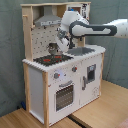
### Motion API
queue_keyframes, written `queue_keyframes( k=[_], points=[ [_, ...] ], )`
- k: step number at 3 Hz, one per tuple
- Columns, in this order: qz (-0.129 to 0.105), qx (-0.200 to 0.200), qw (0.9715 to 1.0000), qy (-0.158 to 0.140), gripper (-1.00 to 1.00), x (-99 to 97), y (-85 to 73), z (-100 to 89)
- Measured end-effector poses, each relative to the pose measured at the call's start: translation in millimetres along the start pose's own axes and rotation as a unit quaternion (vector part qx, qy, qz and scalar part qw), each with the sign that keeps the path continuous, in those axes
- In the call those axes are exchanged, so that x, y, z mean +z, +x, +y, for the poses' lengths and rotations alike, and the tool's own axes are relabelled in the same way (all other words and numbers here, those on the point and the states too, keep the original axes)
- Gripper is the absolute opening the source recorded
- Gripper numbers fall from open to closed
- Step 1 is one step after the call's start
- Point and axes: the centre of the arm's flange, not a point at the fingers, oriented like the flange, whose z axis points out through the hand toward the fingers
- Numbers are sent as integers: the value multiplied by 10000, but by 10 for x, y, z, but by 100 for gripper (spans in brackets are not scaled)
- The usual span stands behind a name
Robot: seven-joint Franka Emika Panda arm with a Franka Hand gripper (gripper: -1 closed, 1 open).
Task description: Play with the kitchen
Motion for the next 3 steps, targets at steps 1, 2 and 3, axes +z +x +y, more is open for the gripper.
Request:
queue_keyframes(
  k=[1, 2, 3],
  points=[
    [-83, -137, 9998, 80, -100, 142, 59, -38],
    [-173, -238, 9995, 142, -100, 367, 104, -64],
    [-177, -330, 9992, 171, -100, 494, 177, -118]
  ],
)
